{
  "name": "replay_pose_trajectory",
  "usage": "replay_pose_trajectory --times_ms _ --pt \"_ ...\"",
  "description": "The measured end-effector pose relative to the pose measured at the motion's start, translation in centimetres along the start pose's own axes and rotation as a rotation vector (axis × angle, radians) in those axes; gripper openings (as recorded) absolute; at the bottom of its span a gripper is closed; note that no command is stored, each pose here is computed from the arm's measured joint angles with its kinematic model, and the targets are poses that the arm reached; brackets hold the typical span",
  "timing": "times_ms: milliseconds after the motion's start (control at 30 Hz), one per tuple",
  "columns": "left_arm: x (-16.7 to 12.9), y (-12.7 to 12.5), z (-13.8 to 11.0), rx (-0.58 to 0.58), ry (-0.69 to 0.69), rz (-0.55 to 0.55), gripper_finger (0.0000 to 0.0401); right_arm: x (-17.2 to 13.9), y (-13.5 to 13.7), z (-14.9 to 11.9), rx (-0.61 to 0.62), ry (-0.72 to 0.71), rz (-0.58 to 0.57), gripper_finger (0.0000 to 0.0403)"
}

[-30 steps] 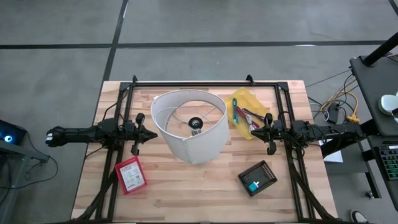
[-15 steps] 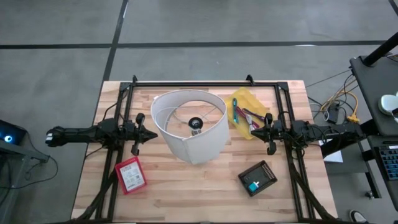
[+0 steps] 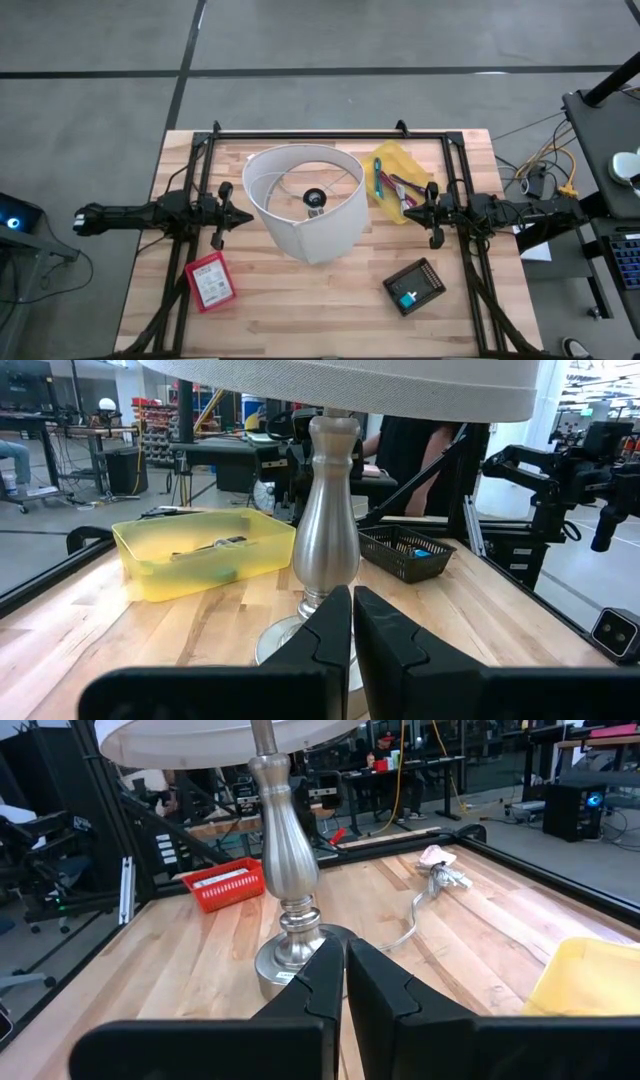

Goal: Pick and place items into bin
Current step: Return to Home Position

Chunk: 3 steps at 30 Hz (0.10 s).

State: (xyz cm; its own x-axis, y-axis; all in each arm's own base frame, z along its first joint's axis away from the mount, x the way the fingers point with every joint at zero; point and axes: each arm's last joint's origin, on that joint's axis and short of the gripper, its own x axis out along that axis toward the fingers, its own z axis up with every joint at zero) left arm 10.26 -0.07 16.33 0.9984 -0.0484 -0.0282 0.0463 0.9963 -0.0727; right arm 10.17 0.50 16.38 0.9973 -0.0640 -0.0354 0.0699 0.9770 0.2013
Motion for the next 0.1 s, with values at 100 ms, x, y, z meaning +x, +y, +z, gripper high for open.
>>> replay_pose_trajectory --times_ms 100 --pt "0.0 0.0 0.0 0.0 0.0 0.0 0.0 0.0 0.0 0.0 0.0 0.0 0.0 0.0009"
